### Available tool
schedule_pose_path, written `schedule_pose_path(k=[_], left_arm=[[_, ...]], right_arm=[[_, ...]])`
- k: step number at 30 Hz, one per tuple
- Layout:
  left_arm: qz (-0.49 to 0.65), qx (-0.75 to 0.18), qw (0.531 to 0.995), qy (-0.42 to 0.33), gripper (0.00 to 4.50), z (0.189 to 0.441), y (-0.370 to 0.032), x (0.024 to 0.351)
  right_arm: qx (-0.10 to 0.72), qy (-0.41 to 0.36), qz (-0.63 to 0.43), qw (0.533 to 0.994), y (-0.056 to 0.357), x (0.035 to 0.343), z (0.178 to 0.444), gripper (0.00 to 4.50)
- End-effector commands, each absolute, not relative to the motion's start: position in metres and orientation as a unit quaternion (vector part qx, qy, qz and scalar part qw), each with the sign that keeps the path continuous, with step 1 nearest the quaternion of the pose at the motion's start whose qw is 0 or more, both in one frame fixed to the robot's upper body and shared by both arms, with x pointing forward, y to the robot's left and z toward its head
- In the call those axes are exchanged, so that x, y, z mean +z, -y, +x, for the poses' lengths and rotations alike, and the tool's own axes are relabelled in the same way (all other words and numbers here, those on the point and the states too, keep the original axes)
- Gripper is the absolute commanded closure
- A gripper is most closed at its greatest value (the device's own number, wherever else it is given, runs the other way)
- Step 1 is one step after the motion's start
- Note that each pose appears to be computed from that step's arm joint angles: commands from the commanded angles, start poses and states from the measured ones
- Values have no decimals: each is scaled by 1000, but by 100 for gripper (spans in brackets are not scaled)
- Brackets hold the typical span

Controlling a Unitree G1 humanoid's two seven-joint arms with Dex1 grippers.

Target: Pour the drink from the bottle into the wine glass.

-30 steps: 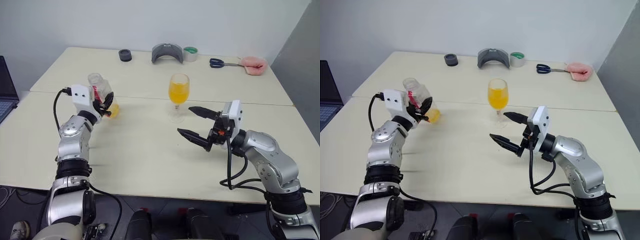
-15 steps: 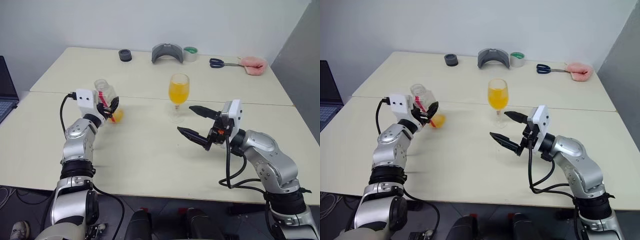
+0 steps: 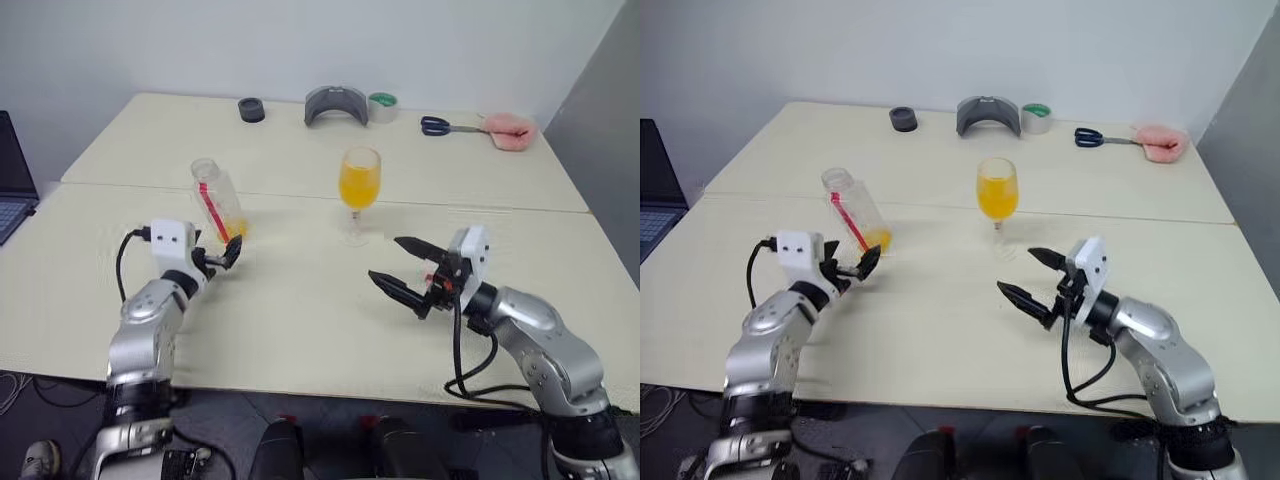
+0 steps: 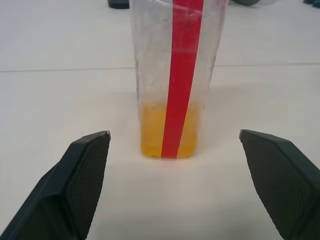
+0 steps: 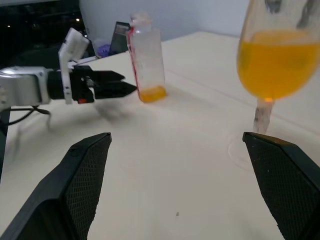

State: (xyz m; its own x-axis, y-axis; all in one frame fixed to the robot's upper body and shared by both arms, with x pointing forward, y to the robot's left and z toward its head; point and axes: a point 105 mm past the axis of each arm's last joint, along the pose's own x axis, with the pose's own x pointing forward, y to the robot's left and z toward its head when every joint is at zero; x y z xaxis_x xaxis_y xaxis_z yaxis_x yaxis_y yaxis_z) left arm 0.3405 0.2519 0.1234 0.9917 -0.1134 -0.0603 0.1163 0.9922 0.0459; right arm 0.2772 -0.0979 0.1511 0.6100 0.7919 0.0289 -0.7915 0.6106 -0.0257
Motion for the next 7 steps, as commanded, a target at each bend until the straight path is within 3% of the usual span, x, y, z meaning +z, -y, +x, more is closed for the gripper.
schedule_pose_path(k=[1, 7], left_arm=[[36, -40, 999, -7, 5, 318, -249, 144], [53, 3, 997, -52, 5, 274, -244, 122]], right_arm=[[369, 40, -30, 928, 110, 159, 281, 0], [148, 19, -27, 988, 143, 140, 304, 0]])
